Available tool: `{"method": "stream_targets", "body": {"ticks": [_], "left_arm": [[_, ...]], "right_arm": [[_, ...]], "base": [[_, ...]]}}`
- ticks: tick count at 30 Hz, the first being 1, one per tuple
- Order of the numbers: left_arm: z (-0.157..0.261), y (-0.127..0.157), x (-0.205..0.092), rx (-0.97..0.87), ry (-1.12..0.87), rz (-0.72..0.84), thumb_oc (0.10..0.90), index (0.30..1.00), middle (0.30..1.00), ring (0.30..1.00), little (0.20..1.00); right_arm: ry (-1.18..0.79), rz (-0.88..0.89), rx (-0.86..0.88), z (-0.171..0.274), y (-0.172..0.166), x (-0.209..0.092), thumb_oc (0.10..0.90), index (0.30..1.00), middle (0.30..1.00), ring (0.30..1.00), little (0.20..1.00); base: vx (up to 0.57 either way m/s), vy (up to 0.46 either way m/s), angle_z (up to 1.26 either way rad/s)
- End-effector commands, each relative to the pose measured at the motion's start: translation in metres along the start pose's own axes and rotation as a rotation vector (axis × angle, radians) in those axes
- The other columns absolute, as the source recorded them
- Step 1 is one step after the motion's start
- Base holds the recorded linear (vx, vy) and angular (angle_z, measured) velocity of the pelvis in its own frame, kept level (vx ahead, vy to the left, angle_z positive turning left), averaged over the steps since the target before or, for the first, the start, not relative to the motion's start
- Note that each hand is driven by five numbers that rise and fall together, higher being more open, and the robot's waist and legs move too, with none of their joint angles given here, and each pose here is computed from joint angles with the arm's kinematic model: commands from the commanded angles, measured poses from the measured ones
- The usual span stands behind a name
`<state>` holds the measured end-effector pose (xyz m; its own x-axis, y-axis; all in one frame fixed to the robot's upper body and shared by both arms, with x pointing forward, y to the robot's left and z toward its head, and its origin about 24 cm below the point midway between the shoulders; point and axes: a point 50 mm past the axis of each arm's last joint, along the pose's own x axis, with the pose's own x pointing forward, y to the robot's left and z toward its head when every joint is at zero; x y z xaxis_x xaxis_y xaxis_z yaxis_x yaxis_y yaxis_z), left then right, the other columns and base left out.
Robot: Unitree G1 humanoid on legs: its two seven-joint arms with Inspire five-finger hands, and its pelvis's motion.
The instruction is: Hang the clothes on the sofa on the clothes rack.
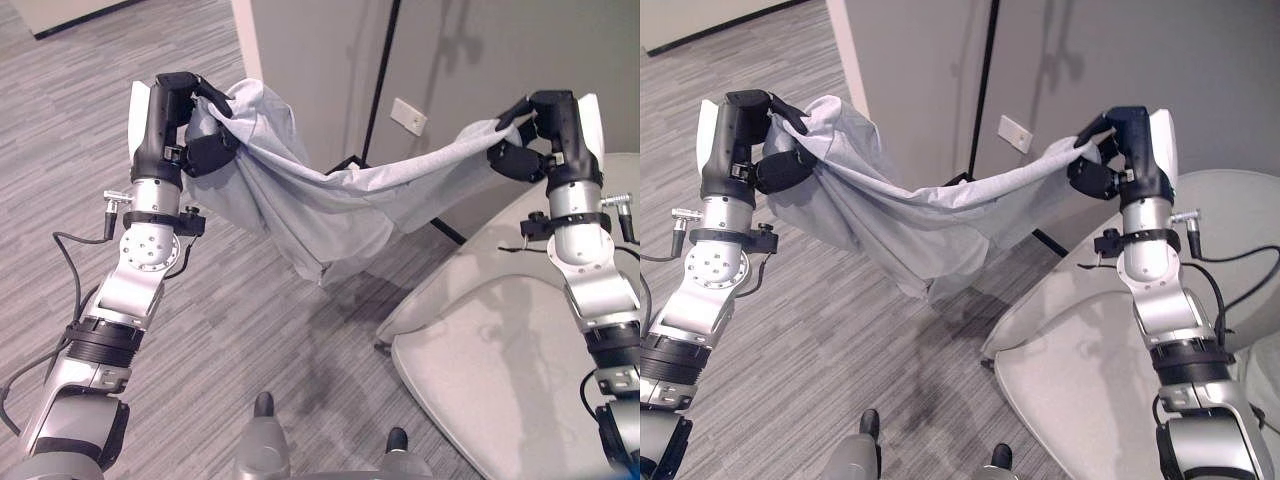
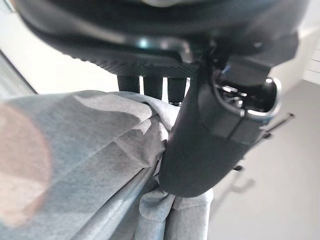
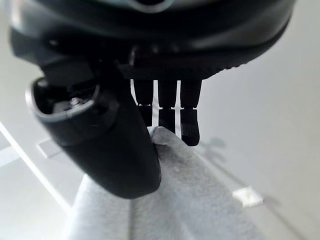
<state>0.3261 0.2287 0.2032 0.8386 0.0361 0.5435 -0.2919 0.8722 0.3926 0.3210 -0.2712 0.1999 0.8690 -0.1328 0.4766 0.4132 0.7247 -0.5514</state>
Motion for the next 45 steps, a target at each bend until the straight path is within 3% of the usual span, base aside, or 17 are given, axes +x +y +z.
{"method": "stream_targets", "body": {"ticks": [1,13,28,38,45], "left_arm": [[0.067,0.024,0.031,-0.027,-0.324,0.09,0.4,0.3,0.3,0.3,0.3],[0.063,0.022,0.029,0.02,-0.294,0.077,0.4,0.3,0.3,0.3,0.3],[0.065,0.013,0.016,-0.106,-0.315,0.044,0.4,0.3,0.3,0.3,0.3],[0.063,0.032,0.009,-0.042,-0.315,0.082,0.4,0.3,0.3,0.3,0.3],[0.068,0.025,0.008,-0.011,-0.336,0.015,0.4,0.3,0.3,0.3,0.3]], "right_arm": [[-0.284,-0.136,-0.02,0.062,-0.03,0.025,0.4,0.3,0.3,0.3,0.3],[-0.31,-0.164,-0.048,0.072,-0.045,0.036,0.4,0.3,0.3,0.3,0.3],[-0.275,-0.11,-0.014,0.059,-0.041,0.023,0.4,0.3,0.3,0.3,0.3],[-0.338,-0.09,-0.008,0.069,-0.036,0.014,0.4,0.3,0.3,0.3,0.3],[-0.358,-0.131,0.015,0.073,-0.036,0.008,0.4,0.3,0.3,0.3,0.3]], "base": [[0.2,0.625,-0.43],[0.18,0.243,-0.09],[0.14,0.009,0.01],[0.47,0.422,-0.28],[0.42,0.516,-0.26]]}}
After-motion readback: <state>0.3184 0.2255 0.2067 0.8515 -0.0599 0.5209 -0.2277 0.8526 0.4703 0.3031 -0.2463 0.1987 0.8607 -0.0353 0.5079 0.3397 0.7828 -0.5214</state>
